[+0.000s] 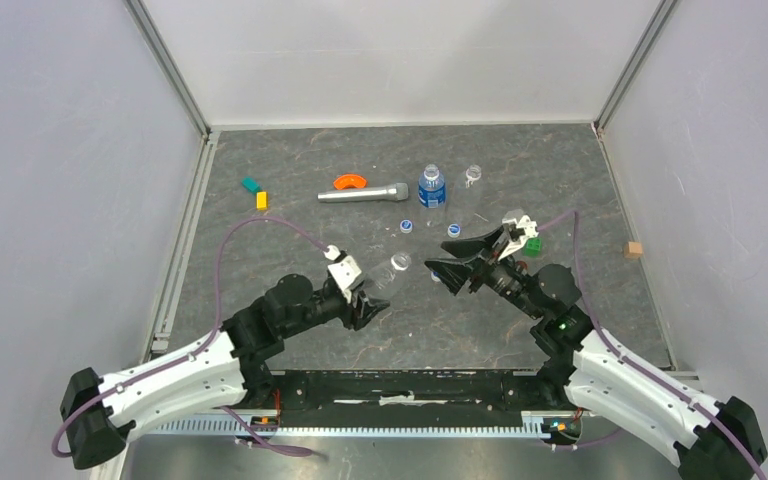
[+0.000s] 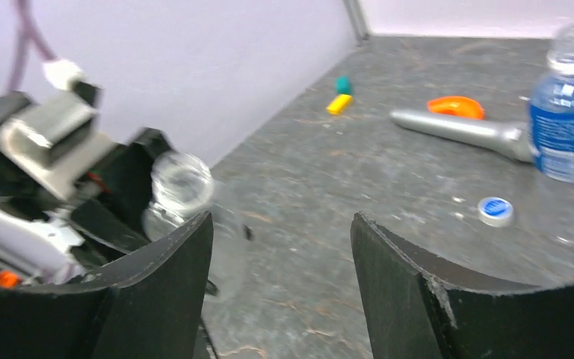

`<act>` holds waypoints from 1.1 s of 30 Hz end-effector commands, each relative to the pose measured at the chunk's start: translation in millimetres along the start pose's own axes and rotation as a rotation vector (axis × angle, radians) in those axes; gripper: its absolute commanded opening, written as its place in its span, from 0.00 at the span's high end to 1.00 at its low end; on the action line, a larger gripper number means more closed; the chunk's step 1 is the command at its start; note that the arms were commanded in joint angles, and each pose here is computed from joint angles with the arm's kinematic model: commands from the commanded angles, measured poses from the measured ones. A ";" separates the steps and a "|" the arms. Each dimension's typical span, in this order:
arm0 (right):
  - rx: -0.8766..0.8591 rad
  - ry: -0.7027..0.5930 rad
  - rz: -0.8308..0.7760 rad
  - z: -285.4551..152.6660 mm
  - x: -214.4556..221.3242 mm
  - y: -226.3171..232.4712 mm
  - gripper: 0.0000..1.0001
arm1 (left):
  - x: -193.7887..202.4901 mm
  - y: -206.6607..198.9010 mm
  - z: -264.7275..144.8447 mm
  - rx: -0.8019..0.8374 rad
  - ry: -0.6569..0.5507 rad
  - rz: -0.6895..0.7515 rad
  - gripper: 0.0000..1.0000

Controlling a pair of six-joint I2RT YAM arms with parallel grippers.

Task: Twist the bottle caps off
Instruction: Place the plastic bottle at the center of the board.

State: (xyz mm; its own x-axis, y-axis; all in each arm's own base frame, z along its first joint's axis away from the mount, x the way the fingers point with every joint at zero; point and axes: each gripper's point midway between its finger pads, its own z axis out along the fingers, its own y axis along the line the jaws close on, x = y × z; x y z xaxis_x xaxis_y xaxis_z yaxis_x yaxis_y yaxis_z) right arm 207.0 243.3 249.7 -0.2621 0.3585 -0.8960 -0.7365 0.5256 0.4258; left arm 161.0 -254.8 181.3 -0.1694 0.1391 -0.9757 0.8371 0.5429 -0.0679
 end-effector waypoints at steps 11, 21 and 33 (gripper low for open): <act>-0.271 0.027 0.170 4.3 3.3 50.0 0.27 | -16.2 -43.1 25.7 0.235 0.007 -0.049 0.53; -0.287 0.080 0.180 7.5 19.4 48.8 0.46 | -13.8 -42.8 28.9 0.235 0.013 -0.044 0.52; -0.308 0.120 0.148 6.4 32.1 49.4 0.91 | -16.4 -31.2 31.4 0.165 0.001 -0.056 0.24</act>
State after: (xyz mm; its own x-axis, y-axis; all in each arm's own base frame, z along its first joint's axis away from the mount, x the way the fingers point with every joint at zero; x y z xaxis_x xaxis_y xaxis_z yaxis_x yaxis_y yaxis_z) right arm 170.8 283.4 247.2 -0.4594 0.3379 -0.8214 -0.8097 0.2208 0.5437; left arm 143.1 -291.0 155.5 -0.2561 0.2175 -0.9419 0.9071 0.3908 -0.1564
